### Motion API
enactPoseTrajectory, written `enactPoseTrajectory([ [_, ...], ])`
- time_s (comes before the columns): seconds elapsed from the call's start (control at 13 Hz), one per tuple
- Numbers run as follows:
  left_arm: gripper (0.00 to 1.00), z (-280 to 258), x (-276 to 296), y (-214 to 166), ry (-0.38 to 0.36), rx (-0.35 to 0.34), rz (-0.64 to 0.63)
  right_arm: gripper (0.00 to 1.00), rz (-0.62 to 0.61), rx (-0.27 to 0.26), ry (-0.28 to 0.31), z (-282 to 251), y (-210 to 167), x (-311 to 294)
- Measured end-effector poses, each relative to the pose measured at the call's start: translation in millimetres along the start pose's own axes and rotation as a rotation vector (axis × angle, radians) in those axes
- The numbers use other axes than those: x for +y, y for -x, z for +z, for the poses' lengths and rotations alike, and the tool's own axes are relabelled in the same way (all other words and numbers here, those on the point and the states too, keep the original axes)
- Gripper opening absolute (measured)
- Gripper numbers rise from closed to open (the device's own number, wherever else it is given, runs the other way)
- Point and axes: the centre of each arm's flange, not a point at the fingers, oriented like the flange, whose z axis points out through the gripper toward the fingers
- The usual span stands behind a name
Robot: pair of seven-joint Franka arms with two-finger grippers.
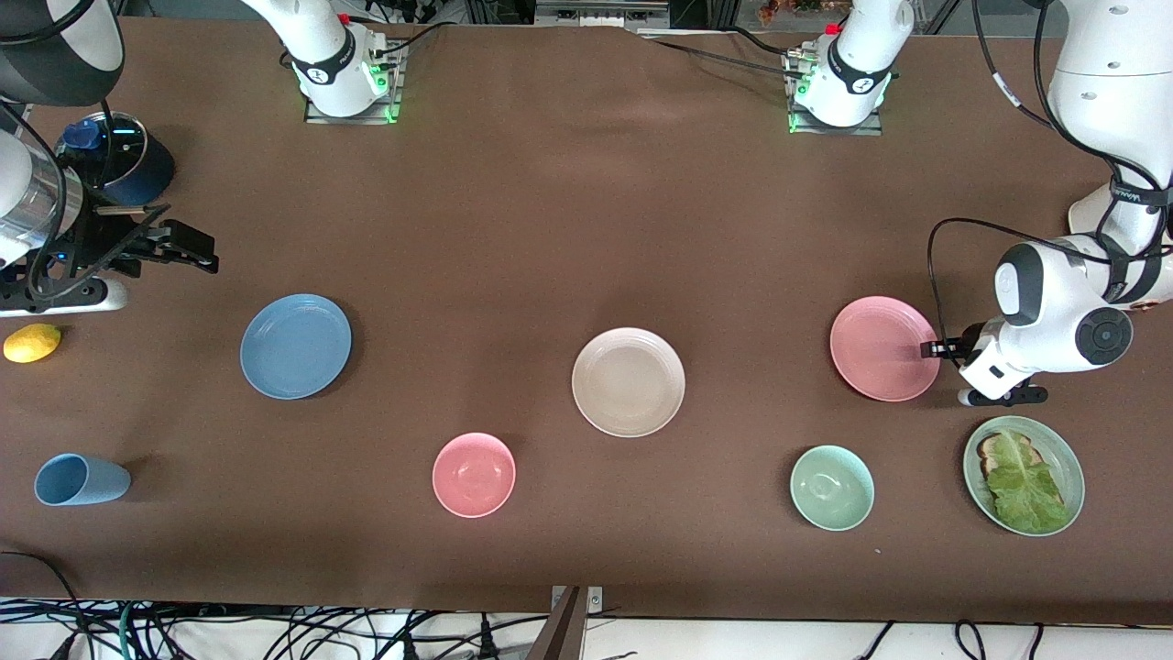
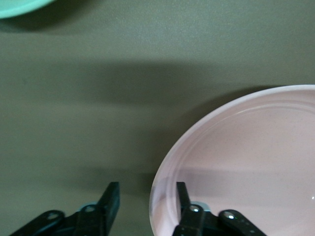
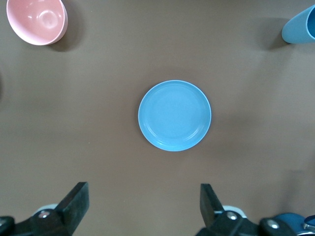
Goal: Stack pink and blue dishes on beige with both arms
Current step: 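Close the left gripper on the pink plate rim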
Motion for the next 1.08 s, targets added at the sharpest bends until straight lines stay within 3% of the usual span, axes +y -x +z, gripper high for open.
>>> enactPoseTrajectory([
  [0.31, 0.08, -1, 4, 1, 0.002, -0.005, 0.012, 1.00, 0.023, -0.001, 0.001, 0, 0, 14],
  [0.69, 0.08, -21, 7, -1, 0.003, -0.037, 0.021, 1.00, 0.038, -0.007, 0.007, 4, -1, 31],
  [1.08, 0.05, -102, 40, -9, 0.010, -0.071, 0.070, 1.00, -0.069, -0.026, 0.006, 14, -5, 49],
])
